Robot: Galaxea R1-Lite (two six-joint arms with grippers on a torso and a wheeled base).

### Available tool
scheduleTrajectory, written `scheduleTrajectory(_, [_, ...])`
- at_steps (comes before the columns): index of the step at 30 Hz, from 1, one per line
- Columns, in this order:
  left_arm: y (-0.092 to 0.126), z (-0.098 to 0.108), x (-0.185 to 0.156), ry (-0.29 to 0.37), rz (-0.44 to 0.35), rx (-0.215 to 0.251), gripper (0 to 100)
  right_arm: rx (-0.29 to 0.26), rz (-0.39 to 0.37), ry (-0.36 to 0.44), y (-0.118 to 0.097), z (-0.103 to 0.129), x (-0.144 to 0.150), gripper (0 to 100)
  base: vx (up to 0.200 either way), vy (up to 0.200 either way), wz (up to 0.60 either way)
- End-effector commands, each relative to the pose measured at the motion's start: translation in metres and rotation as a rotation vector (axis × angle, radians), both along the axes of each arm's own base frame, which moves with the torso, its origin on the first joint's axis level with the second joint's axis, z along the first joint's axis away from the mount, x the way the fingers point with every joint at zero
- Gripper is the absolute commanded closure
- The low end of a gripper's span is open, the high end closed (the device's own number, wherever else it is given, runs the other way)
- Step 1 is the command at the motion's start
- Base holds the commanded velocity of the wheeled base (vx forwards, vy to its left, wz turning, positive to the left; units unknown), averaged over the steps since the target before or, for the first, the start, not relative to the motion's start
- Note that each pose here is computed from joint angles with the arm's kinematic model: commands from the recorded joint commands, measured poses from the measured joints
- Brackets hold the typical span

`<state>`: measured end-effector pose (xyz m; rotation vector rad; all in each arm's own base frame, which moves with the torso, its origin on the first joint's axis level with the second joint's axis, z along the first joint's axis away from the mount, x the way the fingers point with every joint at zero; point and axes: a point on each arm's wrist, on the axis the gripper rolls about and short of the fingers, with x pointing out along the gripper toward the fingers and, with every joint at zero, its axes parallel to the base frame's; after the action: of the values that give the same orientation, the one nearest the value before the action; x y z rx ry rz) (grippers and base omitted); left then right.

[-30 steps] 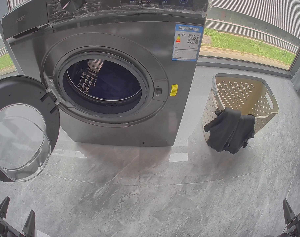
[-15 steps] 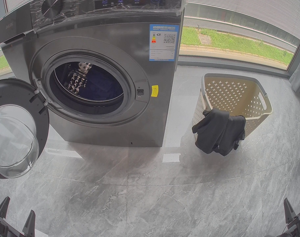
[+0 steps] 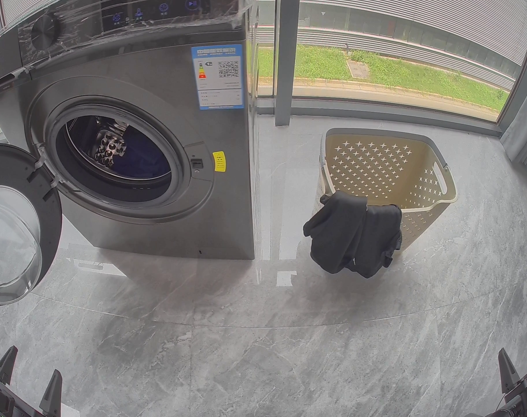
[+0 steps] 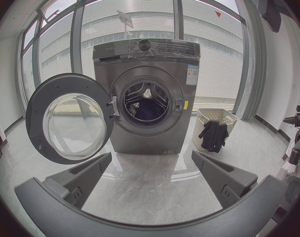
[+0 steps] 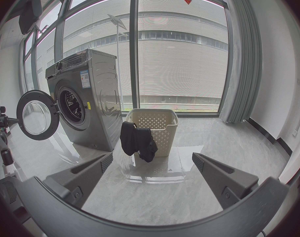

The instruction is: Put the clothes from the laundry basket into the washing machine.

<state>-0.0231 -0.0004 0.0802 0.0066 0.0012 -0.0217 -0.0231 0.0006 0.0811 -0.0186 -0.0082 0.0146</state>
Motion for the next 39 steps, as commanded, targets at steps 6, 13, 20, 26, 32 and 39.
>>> scheduleTrajectory(6, [0.0000, -0.0045, 0.0000, 0.002, 0.000, -0.002, 0, -0.001, 0.001, 0.002, 0.0000, -0.0047, 0.0001, 0, 0.000, -0.067, 0.00])
scheduleTrajectory(13, [0.0000, -0.0043, 0.0000, 0.000, 0.000, 0.001, 0, -0.006, 0.004, 0.002, 0.0001, -0.0047, 0.0001, 0, 0.000, 0.000, 0.00])
scheduleTrajectory(20, [0.0000, -0.0043, 0.0000, 0.000, 0.000, 0.000, 0, -0.004, 0.002, 0.003, 0.0000, -0.0049, 0.0001, 0, 0.000, -0.086, 0.00])
scheduleTrajectory(26, [0.0000, -0.0043, 0.0000, 0.000, 0.000, 0.001, 0, -0.003, 0.002, 0.003, 0.0000, -0.0049, 0.0001, 0, 0.000, -0.167, 0.00])
scheduleTrajectory(32, [0.0000, -0.0043, 0.0000, 0.000, 0.000, 0.001, 0, -0.003, 0.001, 0.003, 0.0001, -0.0049, 0.0001, 0, 0.000, 0.000, 0.00])
scheduleTrajectory(39, [0.0000, -0.0043, 0.0000, 0.000, 0.000, 0.003, 0, -0.003, 0.002, 0.003, 0.0000, -0.0049, 0.0001, 0, 0.143, 0.000, 0.00])
